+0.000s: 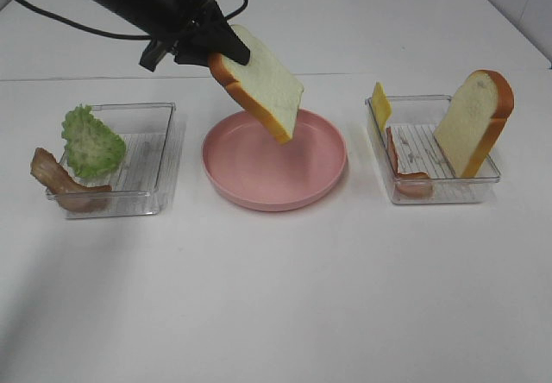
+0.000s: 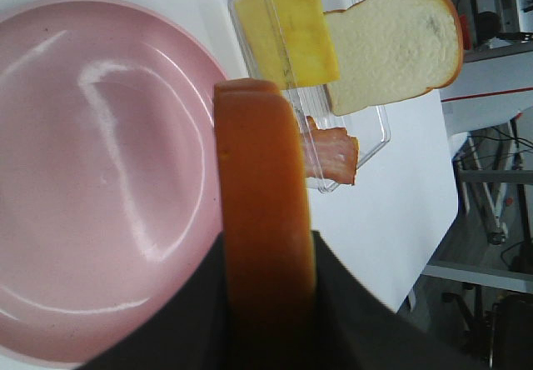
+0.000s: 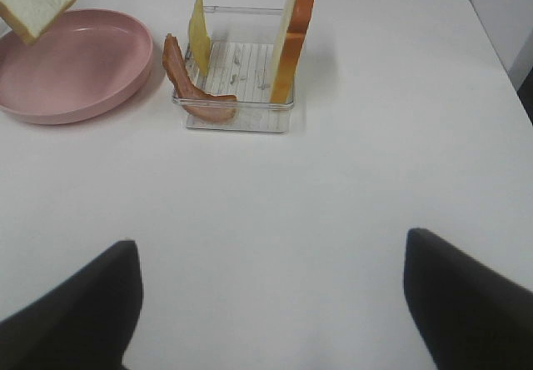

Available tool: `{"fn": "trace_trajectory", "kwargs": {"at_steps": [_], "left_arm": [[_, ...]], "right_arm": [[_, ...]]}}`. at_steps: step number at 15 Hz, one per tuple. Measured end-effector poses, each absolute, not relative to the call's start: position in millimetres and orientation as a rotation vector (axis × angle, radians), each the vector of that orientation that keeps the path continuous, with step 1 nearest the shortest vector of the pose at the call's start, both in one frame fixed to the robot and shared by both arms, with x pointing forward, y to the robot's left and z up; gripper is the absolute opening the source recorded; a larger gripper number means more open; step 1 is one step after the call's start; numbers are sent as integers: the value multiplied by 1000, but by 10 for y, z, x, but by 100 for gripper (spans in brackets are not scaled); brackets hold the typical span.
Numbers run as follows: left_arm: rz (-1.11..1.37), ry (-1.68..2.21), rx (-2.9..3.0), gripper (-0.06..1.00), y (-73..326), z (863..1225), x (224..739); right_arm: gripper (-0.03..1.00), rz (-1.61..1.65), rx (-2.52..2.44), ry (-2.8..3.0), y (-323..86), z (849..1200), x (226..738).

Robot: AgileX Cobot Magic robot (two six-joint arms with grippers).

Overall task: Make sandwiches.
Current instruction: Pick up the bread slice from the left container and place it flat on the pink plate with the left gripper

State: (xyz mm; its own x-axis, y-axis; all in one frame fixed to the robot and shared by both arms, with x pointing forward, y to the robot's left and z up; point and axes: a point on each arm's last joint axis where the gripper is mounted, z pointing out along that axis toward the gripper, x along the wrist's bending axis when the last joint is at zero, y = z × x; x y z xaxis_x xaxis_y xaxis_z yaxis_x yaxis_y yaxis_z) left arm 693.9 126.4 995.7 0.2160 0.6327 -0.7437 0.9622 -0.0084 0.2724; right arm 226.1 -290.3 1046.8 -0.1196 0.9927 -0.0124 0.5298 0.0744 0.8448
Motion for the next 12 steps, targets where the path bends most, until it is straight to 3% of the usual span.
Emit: {"fn": "trace_trajectory", "kwargs": {"at_steps": [6,12], "left_arm": [[-686,1595,1637,21,1198,9320,7062],[-691,1634,1614,21,1196,9130,7098]], "right_arm": [[81,937,1519,1725,-2903,10468,2261],[81,937,1519,1725,-2903,10468,2261]]}}
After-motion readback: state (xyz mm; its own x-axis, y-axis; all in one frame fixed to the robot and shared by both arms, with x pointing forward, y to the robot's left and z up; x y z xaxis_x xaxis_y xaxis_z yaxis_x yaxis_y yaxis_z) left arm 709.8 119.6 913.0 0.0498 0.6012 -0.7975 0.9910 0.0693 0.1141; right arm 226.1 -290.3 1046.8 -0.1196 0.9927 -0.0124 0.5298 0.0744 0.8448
